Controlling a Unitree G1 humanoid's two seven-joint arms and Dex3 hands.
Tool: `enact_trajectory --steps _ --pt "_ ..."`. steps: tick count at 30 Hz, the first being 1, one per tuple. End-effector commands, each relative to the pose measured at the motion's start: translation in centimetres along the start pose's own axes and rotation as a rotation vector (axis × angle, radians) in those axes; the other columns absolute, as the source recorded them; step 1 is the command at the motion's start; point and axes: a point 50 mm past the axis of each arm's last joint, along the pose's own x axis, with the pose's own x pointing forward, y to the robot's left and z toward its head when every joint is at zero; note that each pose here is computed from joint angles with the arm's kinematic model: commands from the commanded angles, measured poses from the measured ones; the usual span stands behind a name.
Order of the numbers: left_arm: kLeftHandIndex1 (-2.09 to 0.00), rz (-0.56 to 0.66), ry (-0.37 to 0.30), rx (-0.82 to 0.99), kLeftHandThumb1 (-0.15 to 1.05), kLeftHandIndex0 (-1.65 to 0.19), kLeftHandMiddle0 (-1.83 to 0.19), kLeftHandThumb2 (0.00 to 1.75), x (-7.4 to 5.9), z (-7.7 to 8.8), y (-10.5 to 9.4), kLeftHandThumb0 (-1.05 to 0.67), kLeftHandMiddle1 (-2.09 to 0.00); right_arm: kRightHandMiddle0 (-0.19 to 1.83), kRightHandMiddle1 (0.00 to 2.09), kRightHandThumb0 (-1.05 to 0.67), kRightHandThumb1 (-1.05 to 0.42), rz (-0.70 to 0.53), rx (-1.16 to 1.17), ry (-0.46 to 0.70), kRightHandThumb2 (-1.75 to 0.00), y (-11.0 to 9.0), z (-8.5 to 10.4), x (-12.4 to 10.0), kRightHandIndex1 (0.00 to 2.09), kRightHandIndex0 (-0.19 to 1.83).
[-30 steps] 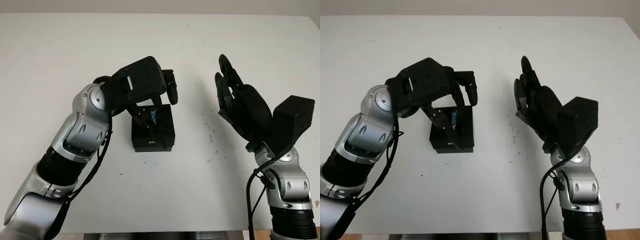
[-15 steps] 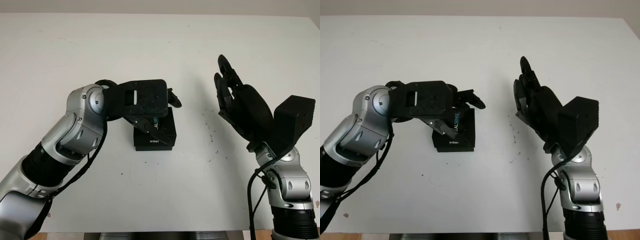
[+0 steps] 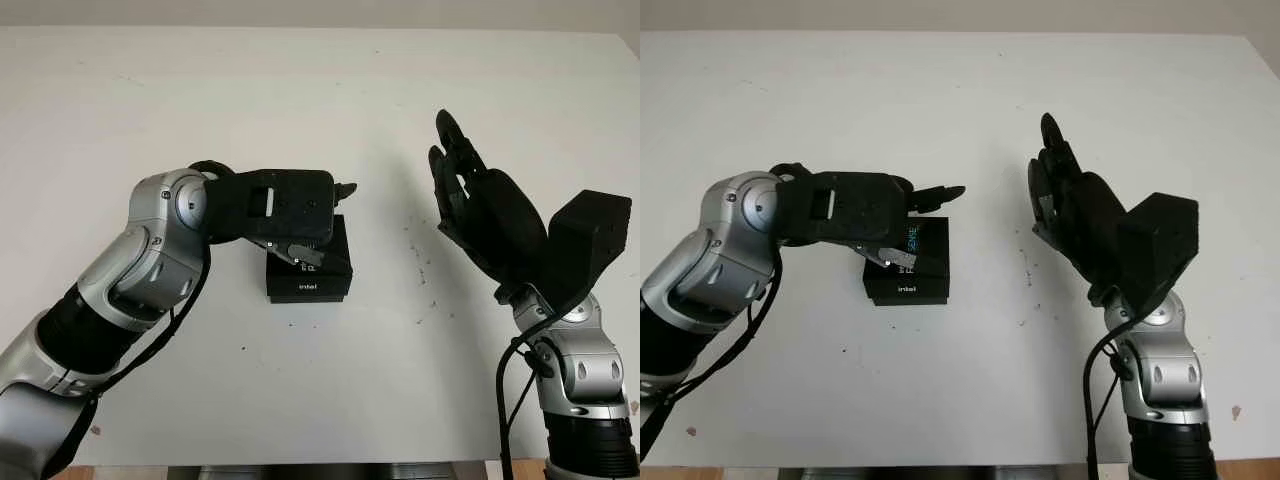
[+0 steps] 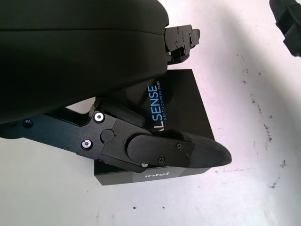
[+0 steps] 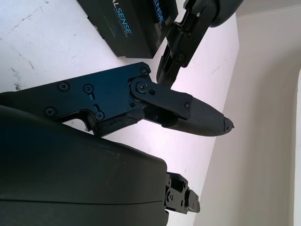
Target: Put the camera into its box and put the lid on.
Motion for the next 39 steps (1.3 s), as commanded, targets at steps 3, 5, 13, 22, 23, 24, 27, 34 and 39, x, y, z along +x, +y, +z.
enact_trajectory --steps 3,5,13,22,23,24,27,34,39 --pt "0.00 0.036 -0.054 -0.040 1.05 0.19 0.19 0.47 -2.0 -0.1 0.3 -0.79 0.00 -0.19 0.00 -0.71 -1.05 -0.009 0.006 -0.012 -0.74 -0.1 0.0 0.0 0.00 -0.19" --pt "0.00 0.078 -0.077 -0.013 1.05 0.19 0.19 0.52 -2.5 -0.4 0.1 -0.80 0.00 -0.19 0.00 -0.71 -1.05 -0.008 0.006 -0.011 -0.74 -0.1 0.0 0.0 0.00 -0.19" --pt "0.00 0.517 -0.078 0.428 1.05 0.19 0.19 0.68 -3.3 -2.7 -1.9 -0.84 0.00 -0.19 0.00 -0.71 -1.05 -0.015 0.012 -0.017 -0.72 -0.1 -0.1 0.2 0.00 -0.19" --pt "0.00 0.831 -0.024 0.280 1.05 0.19 0.19 0.65 -1.4 -5.5 -3.5 -0.79 0.00 -0.19 0.00 -0.71 -1.05 -0.045 -0.017 -0.077 -0.70 -0.4 0.9 0.5 0.00 -0.19" --pt "0.00 0.890 -0.057 0.160 1.05 0.19 0.19 0.64 -1.3 -5.9 -3.6 -0.78 0.00 -0.19 0.00 -0.71 -1.05 -0.052 -0.036 -0.103 -0.70 -0.4 1.3 0.7 0.00 -0.19" --pt "0.00 0.930 -0.080 0.075 1.05 0.19 0.19 0.63 -1.2 -6.1 -3.7 -0.78 0.00 -0.19 0.00 -0.72 -1.05 -0.056 -0.049 -0.120 -0.71 -0.4 1.6 0.8 0.00 -0.19" --pt "0.00 1.036 -0.251 -0.390 1.05 0.19 0.19 0.61 -1.0 -7.1 -4.0 -0.80 0.00 -0.19 0.00 -0.73 -1.05 -0.052 -0.064 -0.181 -0.74 -0.4 2.8 1.5 0.00 -0.19" --pt "0.00 1.051 -0.465 -0.920 1.05 0.19 0.19 0.65 -0.2 -9.2 -4.0 -0.81 0.00 -0.19 0.00 -0.72 -1.05 -0.044 -0.023 -0.235 -0.76 1.4 2.9 2.6 0.00 -0.19" --pt "0.00 0.968 -0.571 -1.169 1.05 0.19 0.19 0.69 -0.3 -10.4 -4.2 -0.82 0.00 -0.19 0.00 -0.79 -1.05 -0.029 -0.030 -0.196 -0.72 3.1 1.0 3.3 0.00 -0.19"
